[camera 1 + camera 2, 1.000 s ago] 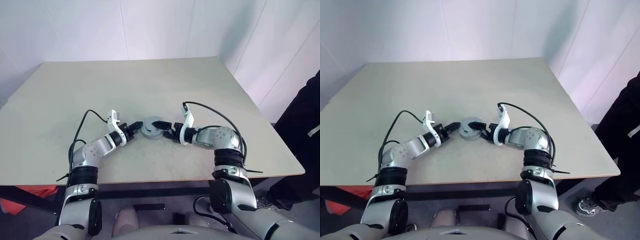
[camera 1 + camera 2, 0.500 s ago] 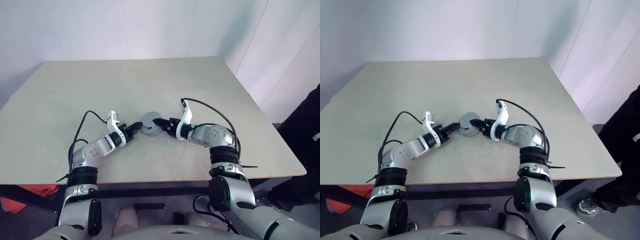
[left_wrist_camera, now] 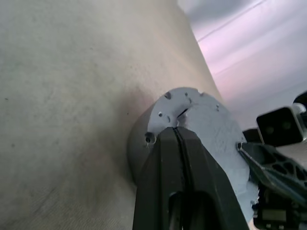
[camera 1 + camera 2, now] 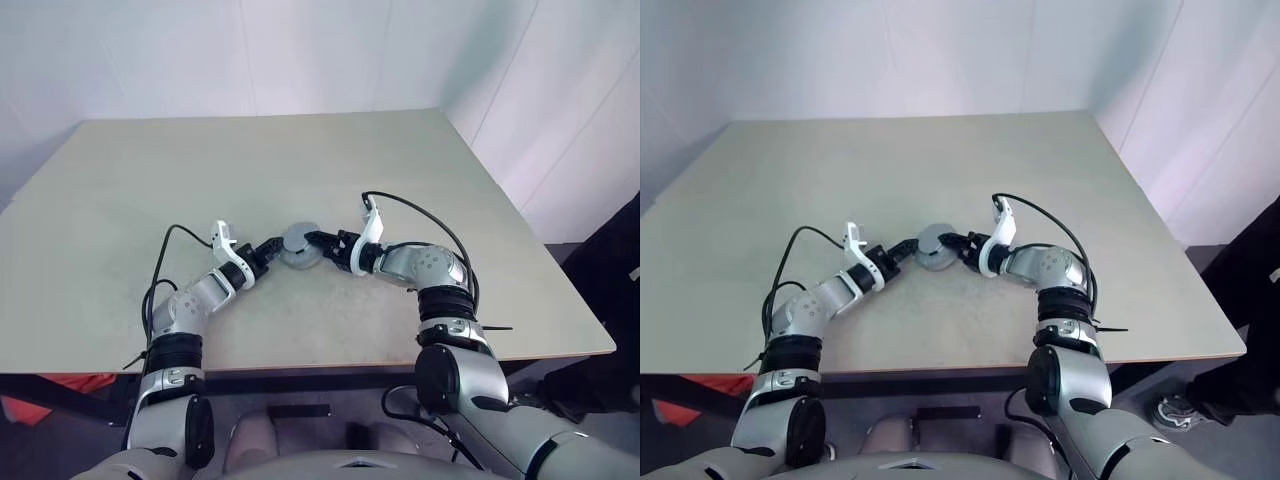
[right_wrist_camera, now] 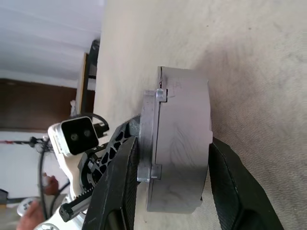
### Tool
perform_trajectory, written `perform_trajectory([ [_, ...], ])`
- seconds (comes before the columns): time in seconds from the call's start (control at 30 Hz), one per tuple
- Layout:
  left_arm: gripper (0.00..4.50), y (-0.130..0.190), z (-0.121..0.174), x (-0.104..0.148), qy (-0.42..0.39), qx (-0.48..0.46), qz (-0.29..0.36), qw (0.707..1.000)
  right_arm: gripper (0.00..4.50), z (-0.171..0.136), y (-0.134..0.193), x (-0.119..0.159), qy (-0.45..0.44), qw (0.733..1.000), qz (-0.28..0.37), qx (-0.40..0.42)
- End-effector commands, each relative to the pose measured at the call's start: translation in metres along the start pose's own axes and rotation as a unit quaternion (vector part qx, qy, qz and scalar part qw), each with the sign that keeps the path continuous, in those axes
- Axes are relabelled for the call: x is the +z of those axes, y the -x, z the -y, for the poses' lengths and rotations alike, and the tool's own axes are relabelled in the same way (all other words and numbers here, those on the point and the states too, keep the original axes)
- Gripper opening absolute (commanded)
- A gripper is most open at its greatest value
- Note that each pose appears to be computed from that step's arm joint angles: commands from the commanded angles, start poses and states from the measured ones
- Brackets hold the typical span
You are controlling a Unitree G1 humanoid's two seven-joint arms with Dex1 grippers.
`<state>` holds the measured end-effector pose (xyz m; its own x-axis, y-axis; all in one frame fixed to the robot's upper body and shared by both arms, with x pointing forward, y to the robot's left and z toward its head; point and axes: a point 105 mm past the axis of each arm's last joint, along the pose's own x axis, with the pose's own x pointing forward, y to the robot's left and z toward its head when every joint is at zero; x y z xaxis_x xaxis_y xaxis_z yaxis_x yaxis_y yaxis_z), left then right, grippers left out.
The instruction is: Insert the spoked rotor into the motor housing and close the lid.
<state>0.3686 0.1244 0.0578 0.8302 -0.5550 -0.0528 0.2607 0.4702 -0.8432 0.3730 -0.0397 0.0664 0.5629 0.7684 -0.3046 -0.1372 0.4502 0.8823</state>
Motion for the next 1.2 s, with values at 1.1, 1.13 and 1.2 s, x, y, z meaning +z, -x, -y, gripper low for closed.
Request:
perform_trajectory([
  [1.1,2.67,0.028,0.035,0.056,0.155,-0.129,0.139,0.970,2.01,-0.079,-0.007,0.063,-0.099,0.983,0.092,0.125],
  [1.13,3.03,0.027,0.037,0.054,0.159,-0.132,0.132,0.969,2.01,-0.081,-0.007,0.062,-0.097,0.983,0.090,0.130],
  [1.2,3.75,0.026,0.041,0.050,0.168,-0.142,0.115,0.969,2.01,-0.086,-0.006,0.061,-0.092,0.982,0.085,0.139],
])
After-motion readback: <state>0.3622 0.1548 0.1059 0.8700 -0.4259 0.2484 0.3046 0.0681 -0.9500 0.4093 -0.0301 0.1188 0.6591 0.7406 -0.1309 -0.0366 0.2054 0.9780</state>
